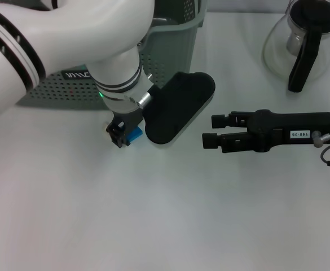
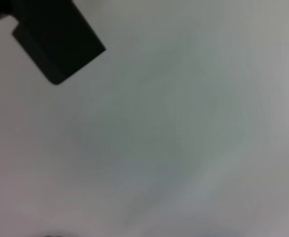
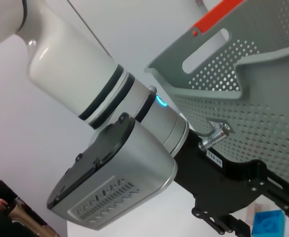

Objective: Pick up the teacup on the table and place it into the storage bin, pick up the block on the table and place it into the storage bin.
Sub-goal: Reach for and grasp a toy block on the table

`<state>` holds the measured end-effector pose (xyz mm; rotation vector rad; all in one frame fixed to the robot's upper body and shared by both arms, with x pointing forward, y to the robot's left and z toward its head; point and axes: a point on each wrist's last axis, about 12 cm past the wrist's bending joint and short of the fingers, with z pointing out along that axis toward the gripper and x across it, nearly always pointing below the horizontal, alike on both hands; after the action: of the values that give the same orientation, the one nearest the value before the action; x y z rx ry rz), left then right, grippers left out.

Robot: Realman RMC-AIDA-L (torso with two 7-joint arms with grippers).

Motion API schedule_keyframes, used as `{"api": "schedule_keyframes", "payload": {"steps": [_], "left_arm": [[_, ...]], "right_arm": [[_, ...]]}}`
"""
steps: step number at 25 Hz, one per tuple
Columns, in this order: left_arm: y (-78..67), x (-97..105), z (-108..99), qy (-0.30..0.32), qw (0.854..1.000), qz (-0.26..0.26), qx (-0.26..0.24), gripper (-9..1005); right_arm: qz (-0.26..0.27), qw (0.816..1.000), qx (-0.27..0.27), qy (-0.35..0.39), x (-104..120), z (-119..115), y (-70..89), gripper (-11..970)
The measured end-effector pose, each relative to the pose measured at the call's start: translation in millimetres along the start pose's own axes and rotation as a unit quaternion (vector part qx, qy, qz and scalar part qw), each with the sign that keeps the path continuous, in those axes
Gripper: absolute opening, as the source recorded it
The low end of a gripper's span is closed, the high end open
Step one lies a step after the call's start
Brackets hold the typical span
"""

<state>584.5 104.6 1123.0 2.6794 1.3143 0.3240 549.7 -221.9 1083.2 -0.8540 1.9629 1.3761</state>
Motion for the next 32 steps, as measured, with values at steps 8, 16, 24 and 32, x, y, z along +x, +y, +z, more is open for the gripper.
{"api": "schedule_keyframes", "payload": {"steps": [8,16,24,32], "left_arm": [[-0.9,-0.2,2.9,0.003,1.0,0.002,0.005,663],[0.2,-1.2,2.6,0.005,1.0,0.007,0.004,530],[-0.3,-2.5,4.1,0.009,1.0,0.013,0.008,503],[0.1,-2.8,5.9,0.011,1.0,0.017,0.009,476]], "right_arm": [[-0.001,1.0,0.0,0.0,0.8,0.4,0.2,940],[-0.003,1.0,0.0,-0.002,1.3,0.2,0.3,940],[-0.001,1.0,0.005,-0.003,3.3,0.2,-0.6,940],[-0.003,1.0,0.008,-0.003,3.8,1.0,-1.0,940]]}}
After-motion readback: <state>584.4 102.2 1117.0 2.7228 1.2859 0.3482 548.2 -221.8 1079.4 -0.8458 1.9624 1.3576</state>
